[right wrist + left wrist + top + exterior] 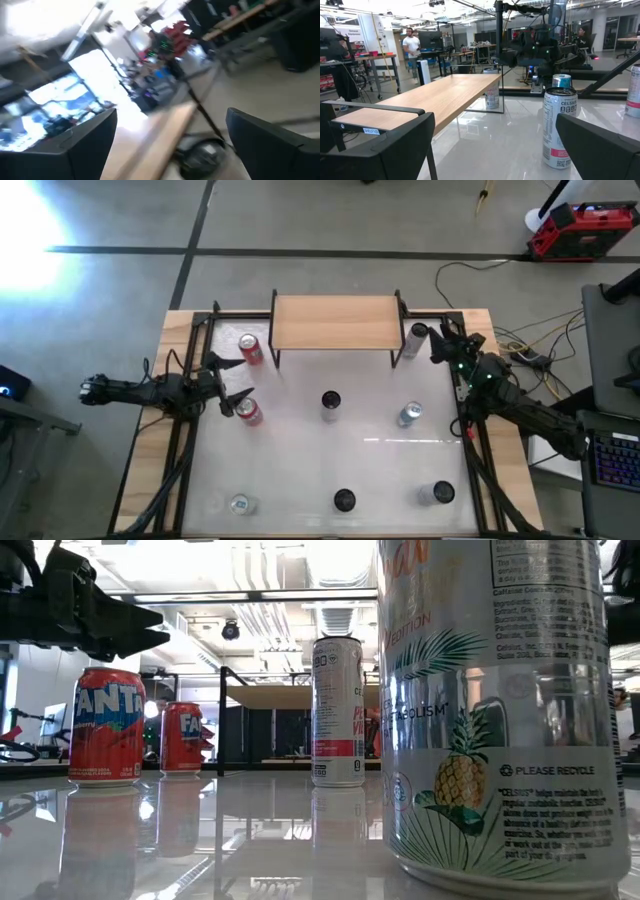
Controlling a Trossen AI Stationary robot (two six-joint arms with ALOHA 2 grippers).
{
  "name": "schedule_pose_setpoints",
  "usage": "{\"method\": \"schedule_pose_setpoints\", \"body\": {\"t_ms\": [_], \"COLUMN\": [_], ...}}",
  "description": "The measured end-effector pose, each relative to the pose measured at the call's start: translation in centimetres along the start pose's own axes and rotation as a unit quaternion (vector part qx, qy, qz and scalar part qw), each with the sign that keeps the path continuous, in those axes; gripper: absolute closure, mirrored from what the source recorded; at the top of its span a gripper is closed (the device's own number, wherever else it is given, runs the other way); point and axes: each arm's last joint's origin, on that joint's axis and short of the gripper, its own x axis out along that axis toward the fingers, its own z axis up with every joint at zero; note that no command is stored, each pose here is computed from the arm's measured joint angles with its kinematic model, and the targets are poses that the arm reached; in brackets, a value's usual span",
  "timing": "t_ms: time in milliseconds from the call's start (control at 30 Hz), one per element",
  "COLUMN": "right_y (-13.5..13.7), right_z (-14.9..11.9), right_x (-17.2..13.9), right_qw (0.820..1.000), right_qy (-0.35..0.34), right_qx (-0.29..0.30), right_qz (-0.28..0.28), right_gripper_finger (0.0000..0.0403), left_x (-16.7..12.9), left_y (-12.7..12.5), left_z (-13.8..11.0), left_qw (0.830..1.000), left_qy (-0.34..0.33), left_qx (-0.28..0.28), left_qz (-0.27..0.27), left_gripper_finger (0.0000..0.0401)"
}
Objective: Place canned beverage on shelf
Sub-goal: Move the top white yellow soda can to the center of the table
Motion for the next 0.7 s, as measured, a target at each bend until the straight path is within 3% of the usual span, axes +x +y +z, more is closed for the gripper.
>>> {"method": "schedule_pose_setpoints", "body": {"t_ms": [167,367,533,667,700], "right_y": [2.0,4.3,5.6,7.0,7.3], "right_z": [3.4,7.5,8.8,8.4,8.6], "right_x": [-0.3,-0.4,0.7,3.8,4.2], "right_qw": [0.999,0.984,0.938,0.887,0.882], "right_qy": [0.025,0.159,0.299,0.386,0.394], "right_qx": [-0.036,-0.057,-0.048,-0.073,-0.077], "right_qz": [0.03,-0.049,-0.167,-0.242,-0.248], "right_gripper_finger": [0.0044,0.0044,0.0044,0.0044,0.0044], "left_x": [0.0,0.0,0.0,0.0,0.0], "left_y": [0.0,0.0,0.0,0.0,0.0], "left_z": [0.0,0.0,0.0,0.0,0.0], "left_qw": [1.0,1.0,1.0,1.0,1.0], "left_qy": [0.0,0.0,0.0,0.0,0.0], "left_qx": [0.0,0.0,0.0,0.0,0.0], "left_qz": [0.0,0.0,0.0,0.0,0.0], "left_gripper_finger": [0.0001,0.0001,0.0001,0.0001,0.0001]}}
